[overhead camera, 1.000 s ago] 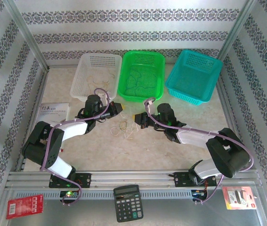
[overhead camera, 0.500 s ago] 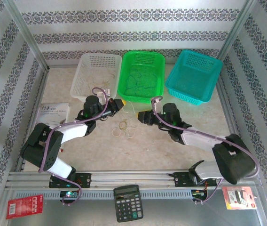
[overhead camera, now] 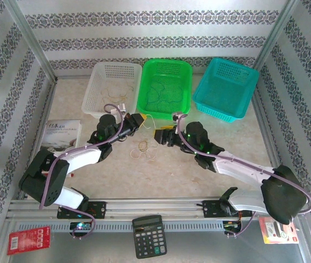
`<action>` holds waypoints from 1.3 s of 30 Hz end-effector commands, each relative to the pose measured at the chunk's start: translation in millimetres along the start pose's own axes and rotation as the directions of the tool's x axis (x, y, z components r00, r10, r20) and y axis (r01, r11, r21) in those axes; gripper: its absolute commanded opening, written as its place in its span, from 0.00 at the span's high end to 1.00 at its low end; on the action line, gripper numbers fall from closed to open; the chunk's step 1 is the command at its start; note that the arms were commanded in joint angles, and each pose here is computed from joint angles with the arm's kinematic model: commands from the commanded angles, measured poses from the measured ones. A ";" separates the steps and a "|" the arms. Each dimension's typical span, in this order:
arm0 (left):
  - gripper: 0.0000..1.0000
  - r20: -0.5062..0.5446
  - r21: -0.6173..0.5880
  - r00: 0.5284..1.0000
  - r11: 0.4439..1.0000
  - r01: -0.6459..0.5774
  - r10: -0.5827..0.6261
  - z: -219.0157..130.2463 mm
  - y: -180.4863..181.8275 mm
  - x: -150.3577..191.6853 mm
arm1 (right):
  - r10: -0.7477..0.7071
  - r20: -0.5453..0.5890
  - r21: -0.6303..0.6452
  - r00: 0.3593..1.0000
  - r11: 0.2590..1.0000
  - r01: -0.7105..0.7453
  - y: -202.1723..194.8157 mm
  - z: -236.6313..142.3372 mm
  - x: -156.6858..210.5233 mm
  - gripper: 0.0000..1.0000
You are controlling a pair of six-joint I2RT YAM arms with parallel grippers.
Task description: Untangle the cables
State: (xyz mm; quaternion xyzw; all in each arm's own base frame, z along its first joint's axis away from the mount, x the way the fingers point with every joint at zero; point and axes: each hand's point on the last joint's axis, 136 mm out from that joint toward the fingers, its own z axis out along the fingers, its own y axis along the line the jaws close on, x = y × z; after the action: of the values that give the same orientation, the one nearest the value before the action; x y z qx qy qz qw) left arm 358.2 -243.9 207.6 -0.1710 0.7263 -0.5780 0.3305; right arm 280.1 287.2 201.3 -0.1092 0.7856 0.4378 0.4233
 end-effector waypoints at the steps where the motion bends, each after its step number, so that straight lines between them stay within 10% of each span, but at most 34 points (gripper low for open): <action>1: 1.00 0.033 0.043 0.999 0.999 -0.011 0.010 -3.1 -16.8 -2.1 | -0.003 0.039 -0.007 0.999 1.000 0.003 10.8 10.7 -15.8 0.41; 22: 1.00 0.044 0.055 0.999 0.998 -0.022 0.020 -4.0 -20.3 -3.1 | 0.021 0.032 -0.046 0.999 0.999 -0.019 23.9 41.1 -23.4 0.53; 31: 1.00 0.044 0.057 0.999 0.998 -0.019 0.017 -2.5 -19.1 -3.2 | 0.025 0.029 -0.064 0.999 0.998 -0.023 28.1 41.4 -25.1 0.99; 39: 0.96 0.043 0.050 0.998 0.998 -0.043 0.040 -2.7 -18.8 -3.1 | 0.002 0.076 -0.069 0.997 0.998 0.004 37.7 23.3 -50.1 1.00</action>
State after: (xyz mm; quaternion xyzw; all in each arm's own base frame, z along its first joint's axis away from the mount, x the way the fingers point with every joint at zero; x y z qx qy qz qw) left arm 360.2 -241.3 212.9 -0.1783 0.7203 -0.5747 0.3451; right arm 302.3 321.0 216.0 -0.0993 0.7806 0.4569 0.4148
